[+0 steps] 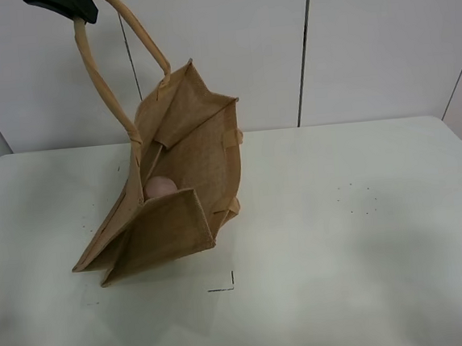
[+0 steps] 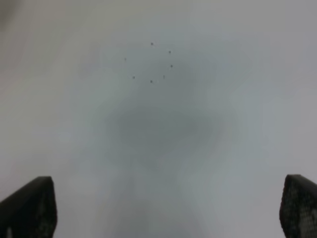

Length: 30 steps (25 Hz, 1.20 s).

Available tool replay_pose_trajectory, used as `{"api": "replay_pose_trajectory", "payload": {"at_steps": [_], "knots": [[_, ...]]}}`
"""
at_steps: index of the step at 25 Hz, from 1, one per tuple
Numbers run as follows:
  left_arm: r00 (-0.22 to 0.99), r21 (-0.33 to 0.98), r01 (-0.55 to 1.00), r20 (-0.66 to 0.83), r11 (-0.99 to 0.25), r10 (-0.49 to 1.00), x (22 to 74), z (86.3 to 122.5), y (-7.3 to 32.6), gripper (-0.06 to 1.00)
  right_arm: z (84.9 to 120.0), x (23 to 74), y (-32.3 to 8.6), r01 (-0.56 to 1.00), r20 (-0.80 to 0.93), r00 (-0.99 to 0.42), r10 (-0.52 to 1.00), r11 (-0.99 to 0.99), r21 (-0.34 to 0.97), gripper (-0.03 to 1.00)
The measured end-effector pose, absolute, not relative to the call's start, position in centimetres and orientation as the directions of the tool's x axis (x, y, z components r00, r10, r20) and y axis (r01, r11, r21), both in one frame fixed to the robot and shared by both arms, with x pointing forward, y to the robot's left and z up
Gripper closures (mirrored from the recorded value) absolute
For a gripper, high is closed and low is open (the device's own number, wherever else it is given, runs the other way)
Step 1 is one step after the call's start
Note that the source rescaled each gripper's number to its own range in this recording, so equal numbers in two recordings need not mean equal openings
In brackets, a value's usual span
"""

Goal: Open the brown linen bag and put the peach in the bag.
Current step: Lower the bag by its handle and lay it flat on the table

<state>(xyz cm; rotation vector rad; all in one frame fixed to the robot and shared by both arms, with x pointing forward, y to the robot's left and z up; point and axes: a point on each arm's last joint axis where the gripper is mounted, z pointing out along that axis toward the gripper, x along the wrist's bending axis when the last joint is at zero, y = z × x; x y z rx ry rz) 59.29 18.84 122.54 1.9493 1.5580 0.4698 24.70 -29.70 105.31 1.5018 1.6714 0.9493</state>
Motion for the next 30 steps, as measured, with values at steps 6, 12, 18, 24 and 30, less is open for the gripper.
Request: {"api": "replay_pose_trajectory", "payload": {"at_steps": [6, 12, 18, 24, 30], "knots": [[0.253, 0.642, 0.754, -0.087, -0.140, 0.964, 59.3, 122.5, 18.8, 0.94, 105.3, 23.7, -29.8, 0.440, -0.021, -0.052, 0.998, 0.041, 0.897, -0.03], [0.253, 0.642, 0.754, -0.087, -0.140, 0.964, 59.3, 122.5, 18.8, 0.94, 105.3, 23.5, -29.8, 0.428, -0.020, -0.035, 0.999, 0.033, 0.903, -0.03], [0.253, 0.642, 0.754, -0.087, -0.140, 0.964, 59.3, 122.5, 18.8, 0.94, 105.3, 23.5, -29.7, 0.427, -0.018, -0.052, 0.998, 0.039, 0.903, -0.03], [0.254, 0.642, 0.753, -0.086, -0.141, 0.963, 59.3, 122.5, 18.8, 0.94, 105.3, 23.5, -29.7, 0.427, -0.018, -0.052, 0.998, 0.039, 0.903, -0.03], [0.256, 0.629, 0.764, -0.094, -0.142, 0.962, 59.8, 121.9, 18.6, 0.94, 105.3, 23.5, -29.7, 0.427, -0.018, -0.052, 0.998, 0.039, 0.903, -0.03]]}}
